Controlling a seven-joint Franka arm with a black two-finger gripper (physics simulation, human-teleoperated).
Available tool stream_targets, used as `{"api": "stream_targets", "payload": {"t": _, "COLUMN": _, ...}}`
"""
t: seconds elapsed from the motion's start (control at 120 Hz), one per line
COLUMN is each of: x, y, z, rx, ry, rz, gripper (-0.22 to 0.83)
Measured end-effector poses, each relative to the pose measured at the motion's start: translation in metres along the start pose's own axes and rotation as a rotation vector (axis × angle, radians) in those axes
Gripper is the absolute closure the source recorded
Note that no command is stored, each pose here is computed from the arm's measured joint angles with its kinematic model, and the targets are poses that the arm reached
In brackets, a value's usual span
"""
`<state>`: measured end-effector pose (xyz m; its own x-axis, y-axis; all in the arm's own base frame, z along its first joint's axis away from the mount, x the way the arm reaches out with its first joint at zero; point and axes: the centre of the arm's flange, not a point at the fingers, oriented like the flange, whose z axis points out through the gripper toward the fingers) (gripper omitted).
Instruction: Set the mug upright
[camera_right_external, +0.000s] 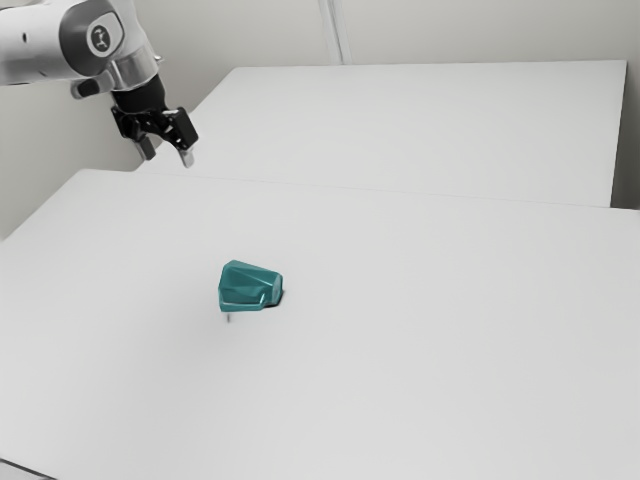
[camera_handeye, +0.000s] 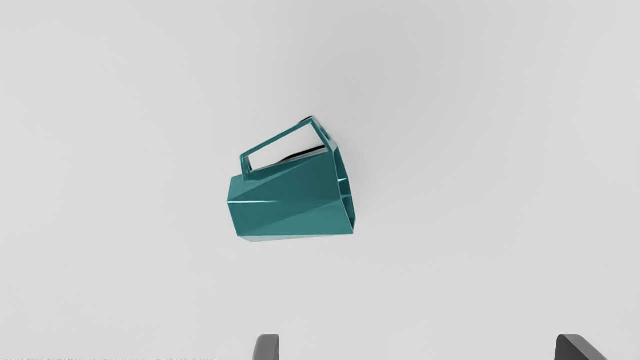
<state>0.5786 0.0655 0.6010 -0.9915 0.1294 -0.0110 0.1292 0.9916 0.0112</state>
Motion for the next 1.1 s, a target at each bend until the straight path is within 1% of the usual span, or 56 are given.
{"api": "stream_targets", "payload": {"t": 0.167, "x": 0.003, "y": -0.006, "z": -0.002, "rx": 0.012, "ry": -0.021, "rz": 0.006, "gripper": 0.00}}
{"api": "stream_targets", "payload": {"t": 0.267, "x": 0.003, "y": -0.006, "z": 0.004, "rx": 0.050, "ry": -0.061, "rz": -0.008, "gripper": 0.00}}
{"api": "stream_targets", "payload": {"t": 0.375, "x": 0.009, "y": 0.002, "z": 0.002, "rx": 0.090, "ry": -0.114, "rz": -0.038, "gripper": 0.00}}
{"api": "stream_targets", "payload": {"t": 0.483, "x": 0.019, "y": 0.008, "z": 0.034, "rx": 0.205, "ry": -0.139, "rz": -0.105, "gripper": 0.00}}
{"api": "stream_targets", "payload": {"t": 0.65, "x": 0.021, "y": 0.035, "z": 0.068, "rx": 0.351, "ry": -0.177, "rz": -0.238, "gripper": 0.00}}
{"api": "stream_targets", "payload": {"t": 0.8, "x": 0.021, "y": 0.073, "z": 0.098, "rx": 0.443, "ry": -0.168, "rz": -0.353, "gripper": 0.00}}
{"api": "stream_targets", "payload": {"t": 0.958, "x": 0.037, "y": 0.131, "z": 0.138, "rx": 0.510, "ry": -0.137, "rz": -0.495, "gripper": 0.00}}
{"api": "stream_targets", "payload": {"t": 1.017, "x": 0.037, "y": 0.137, "z": 0.156, "rx": 0.538, "ry": -0.116, "rz": -0.522, "gripper": 0.00}}
{"api": "stream_targets", "payload": {"t": 1.1, "x": 0.031, "y": 0.132, "z": 0.175, "rx": 0.576, "ry": -0.093, "rz": -0.536, "gripper": 0.00}}
